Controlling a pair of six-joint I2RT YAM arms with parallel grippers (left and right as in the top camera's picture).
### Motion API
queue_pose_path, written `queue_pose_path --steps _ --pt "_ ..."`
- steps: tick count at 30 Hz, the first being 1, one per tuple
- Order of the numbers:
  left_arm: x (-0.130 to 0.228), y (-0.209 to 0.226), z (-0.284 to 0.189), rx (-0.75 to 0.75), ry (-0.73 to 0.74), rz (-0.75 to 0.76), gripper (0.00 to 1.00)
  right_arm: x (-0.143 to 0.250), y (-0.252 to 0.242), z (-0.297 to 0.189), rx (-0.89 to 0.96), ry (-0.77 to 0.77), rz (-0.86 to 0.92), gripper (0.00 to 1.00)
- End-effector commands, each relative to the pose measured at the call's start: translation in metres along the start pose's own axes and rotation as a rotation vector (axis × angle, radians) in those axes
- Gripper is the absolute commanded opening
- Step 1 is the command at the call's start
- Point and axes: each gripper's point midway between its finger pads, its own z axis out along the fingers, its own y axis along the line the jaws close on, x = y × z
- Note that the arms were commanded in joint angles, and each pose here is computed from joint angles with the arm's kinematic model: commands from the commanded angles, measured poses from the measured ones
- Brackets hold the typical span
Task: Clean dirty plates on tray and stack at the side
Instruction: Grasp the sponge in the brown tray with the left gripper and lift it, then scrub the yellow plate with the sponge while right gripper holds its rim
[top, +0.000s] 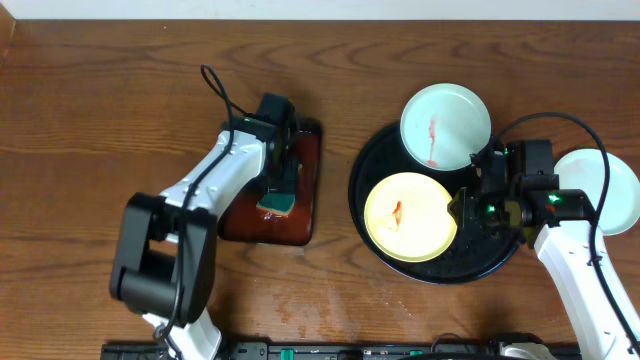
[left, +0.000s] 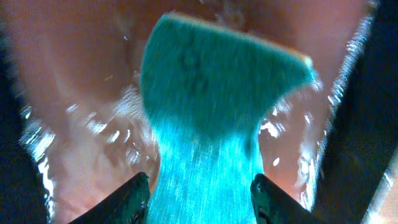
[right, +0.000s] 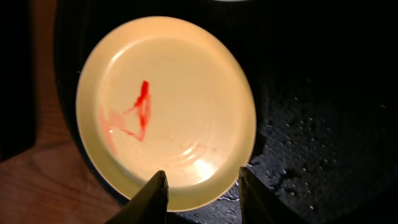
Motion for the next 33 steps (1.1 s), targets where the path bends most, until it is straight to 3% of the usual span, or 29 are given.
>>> queue_pose_path --steps 1,8,10,12,13,19,26,33 --pt "-0.002 -0.002 -0.023 0.017 -0.03 -0.02 0.54 0.004 -0.009 0.002 0.042 0.015 0.022 0.36" --pt "0.013 0.003 0.021 0.014 -0.012 -0.03 0.52 0.001 -0.017 0.013 0.071 0.03 0.036 0.38" --pt "0.018 0.005 0.033 0.014 -0.01 -0.043 0.37 0.002 -0.018 0.019 0.069 0.046 0.054 0.37" --pt "0.021 0.006 0.038 0.012 -0.005 -0.044 0.13 0.003 -0.019 0.025 0.069 0.064 0.058 0.37" --pt "0.02 0.006 0.037 0.012 -0.006 -0.044 0.08 0.004 -0.02 0.027 0.07 0.074 0.061 0.36" --pt "0.005 0.0 0.005 0.023 -0.042 -0.042 0.07 -0.004 -0.02 0.034 0.065 0.055 0.05 0.32" --pt "-0.015 -0.012 -0.068 0.064 -0.137 -0.03 0.07 -0.01 -0.028 0.041 0.07 0.048 0.065 0.32" --pt "-0.01 -0.063 -0.114 0.244 -0.215 0.028 0.08 0.006 -0.022 0.076 -0.029 0.171 0.017 0.32"
